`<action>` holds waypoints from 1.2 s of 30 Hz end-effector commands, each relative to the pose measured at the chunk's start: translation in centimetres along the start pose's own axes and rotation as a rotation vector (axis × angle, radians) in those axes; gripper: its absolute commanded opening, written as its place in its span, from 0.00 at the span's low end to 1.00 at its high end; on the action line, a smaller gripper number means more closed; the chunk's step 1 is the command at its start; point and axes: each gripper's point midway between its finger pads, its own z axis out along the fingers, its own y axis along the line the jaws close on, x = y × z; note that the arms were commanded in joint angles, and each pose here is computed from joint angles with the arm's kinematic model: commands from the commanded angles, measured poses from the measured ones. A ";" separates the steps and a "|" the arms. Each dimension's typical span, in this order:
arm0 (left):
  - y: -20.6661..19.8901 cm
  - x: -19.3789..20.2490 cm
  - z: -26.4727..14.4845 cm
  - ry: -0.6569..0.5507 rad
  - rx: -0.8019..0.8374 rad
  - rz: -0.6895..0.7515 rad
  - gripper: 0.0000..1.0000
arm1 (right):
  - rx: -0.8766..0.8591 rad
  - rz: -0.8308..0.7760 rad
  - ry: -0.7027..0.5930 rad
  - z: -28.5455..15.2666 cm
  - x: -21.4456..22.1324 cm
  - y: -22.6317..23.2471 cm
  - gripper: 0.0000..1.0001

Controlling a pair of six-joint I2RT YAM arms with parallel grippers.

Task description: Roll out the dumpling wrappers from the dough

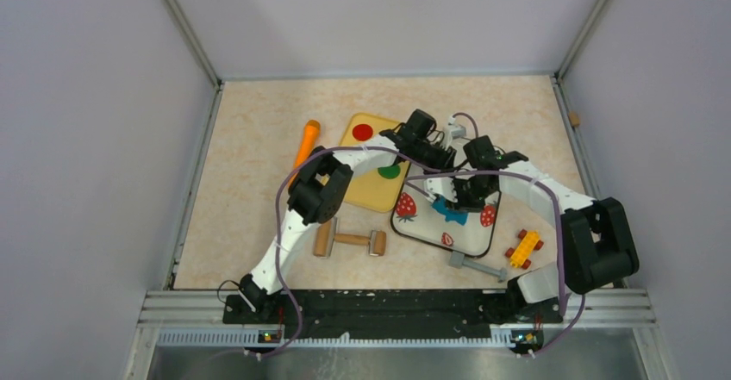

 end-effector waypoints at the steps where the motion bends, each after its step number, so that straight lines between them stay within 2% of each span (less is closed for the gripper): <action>1: -0.6 -1.5 0.2 -0.037 0.022 0.050 0.29 | -0.011 -0.042 -0.006 0.7 -0.2 0.1 0.21; 10: -0.3 -1.1 0.3 -0.030 0.014 0.044 0.24 | -0.050 -0.033 0.010 1.3 0.4 1.0 0.08; 16: 0.3 -0.1 0.4 -0.007 -0.011 0.024 0.24 | -0.065 -0.022 0.010 1.8 0.7 1.4 0.03; 19: 0.7 0.3 0.5 -0.001 -0.032 0.021 0.20 | -0.072 -0.009 0.012 2.0 0.8 1.5 0.00; 21: 0.9 0.3 0.6 0.000 -0.040 0.025 0.17 | -0.076 0.002 0.011 2.2 0.8 1.6 0.00; 26: 1.2 0.8 0.7 0.013 -0.059 0.028 0.00 | -0.098 0.043 0.007 2.6 0.9 2.2 0.00; 36: 0.8 0.9 1.0 0.030 -0.029 0.022 0.00 | -0.113 0.174 0.013 3.8 0.4 3.2 0.00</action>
